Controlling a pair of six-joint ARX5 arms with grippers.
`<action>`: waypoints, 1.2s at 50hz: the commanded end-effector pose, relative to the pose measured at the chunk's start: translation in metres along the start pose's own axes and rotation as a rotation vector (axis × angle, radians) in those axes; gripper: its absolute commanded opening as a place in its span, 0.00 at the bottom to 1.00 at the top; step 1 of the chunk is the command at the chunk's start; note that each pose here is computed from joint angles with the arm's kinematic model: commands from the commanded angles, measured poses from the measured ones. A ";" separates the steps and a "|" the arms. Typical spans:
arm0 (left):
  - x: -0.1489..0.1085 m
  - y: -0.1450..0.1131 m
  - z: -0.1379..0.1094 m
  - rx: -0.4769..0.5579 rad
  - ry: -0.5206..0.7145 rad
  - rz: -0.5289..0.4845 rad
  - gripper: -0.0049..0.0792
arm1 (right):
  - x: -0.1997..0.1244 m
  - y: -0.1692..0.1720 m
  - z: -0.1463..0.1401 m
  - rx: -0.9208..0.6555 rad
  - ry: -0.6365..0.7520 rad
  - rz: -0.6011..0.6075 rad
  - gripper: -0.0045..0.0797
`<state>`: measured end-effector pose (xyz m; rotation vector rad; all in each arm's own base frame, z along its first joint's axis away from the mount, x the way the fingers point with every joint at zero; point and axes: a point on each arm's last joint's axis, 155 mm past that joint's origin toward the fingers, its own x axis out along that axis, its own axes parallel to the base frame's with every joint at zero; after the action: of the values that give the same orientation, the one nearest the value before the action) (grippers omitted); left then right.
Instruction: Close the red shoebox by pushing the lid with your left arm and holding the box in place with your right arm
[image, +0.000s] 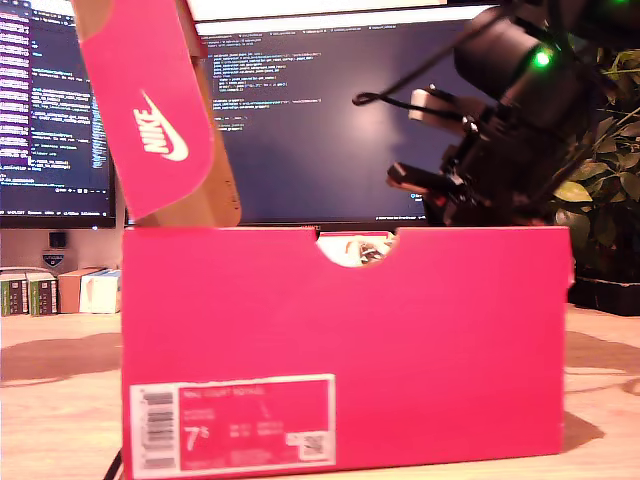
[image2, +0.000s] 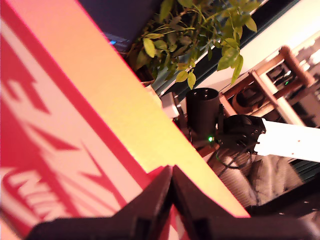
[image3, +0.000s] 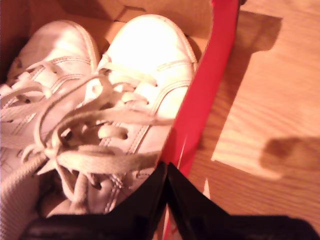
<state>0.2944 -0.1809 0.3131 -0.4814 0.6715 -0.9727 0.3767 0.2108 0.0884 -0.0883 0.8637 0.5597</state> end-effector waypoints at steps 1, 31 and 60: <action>0.023 0.050 -0.034 -0.146 0.083 0.100 0.04 | -0.018 0.012 0.036 -0.033 -0.098 0.021 0.04; 0.063 -0.034 -0.004 0.133 0.010 -0.098 0.04 | -0.079 -0.045 0.041 0.030 -0.124 -0.118 0.04; 0.041 0.019 0.013 0.310 0.024 0.347 0.04 | -0.104 -0.083 0.014 0.062 -0.039 -0.238 0.04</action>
<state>0.3287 -0.2102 0.3138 -0.1156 0.5597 -0.7580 0.3796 0.0820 0.1507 -0.1511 0.8508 0.2434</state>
